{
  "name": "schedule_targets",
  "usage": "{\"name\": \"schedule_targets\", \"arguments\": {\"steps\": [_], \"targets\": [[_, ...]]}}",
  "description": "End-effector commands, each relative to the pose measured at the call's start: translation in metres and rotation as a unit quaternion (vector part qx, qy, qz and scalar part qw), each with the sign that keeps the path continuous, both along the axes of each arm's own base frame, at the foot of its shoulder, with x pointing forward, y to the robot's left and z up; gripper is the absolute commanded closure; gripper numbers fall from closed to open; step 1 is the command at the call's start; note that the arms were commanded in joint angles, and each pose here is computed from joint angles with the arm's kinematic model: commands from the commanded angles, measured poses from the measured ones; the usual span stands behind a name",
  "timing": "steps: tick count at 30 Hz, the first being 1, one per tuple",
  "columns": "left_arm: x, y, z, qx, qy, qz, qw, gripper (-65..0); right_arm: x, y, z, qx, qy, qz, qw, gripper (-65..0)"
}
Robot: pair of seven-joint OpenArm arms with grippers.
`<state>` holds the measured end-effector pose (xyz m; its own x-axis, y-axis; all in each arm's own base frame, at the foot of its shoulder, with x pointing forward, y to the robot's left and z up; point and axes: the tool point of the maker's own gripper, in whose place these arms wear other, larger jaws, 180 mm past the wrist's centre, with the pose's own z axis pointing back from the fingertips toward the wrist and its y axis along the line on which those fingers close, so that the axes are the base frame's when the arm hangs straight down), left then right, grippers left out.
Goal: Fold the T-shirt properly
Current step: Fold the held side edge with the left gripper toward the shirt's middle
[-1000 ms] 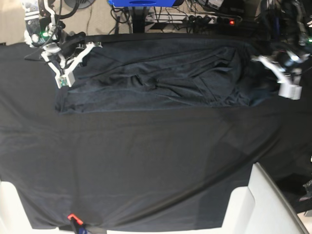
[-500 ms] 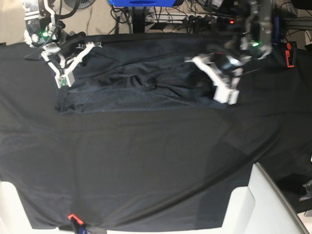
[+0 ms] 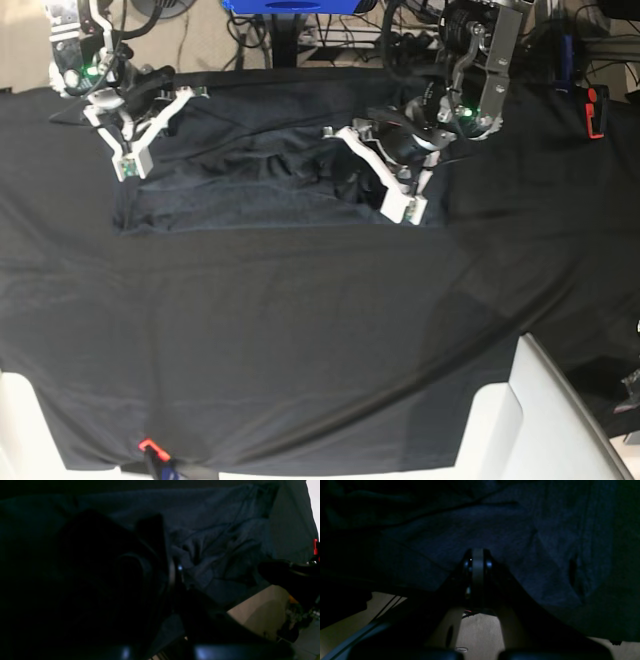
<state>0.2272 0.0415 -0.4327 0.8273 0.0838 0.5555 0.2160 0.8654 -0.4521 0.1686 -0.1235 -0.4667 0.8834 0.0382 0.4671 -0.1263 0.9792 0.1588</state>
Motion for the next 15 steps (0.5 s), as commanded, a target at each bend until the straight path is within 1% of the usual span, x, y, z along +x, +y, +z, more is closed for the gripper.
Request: {"name": "schedule_targets", "arguments": {"steps": [1,4,11,15], "targets": [[0.009,-0.007,0.010,-0.014,-0.019,-0.004,1.000,0.0,0.007,-0.001,0.006,0.002,-0.016,0.001,0.9999,0.0],[0.005,-0.008,0.002,-0.012,-0.007,-0.007,1.000,0.0,0.007,-0.001,0.006,0.002,-0.016,0.001,0.9999,0.0],[0.006,-0.022,0.003,-0.016,-0.009,-0.026,0.999,0.0,0.007,0.000,0.006,0.003,-0.016,0.003,0.9999,0.0],[0.004,-0.026,0.004,-0.017,-0.009,-0.033,0.999,-23.9,0.008,0.000,0.006,0.003,-0.016,0.003,0.9999,0.0]]}}
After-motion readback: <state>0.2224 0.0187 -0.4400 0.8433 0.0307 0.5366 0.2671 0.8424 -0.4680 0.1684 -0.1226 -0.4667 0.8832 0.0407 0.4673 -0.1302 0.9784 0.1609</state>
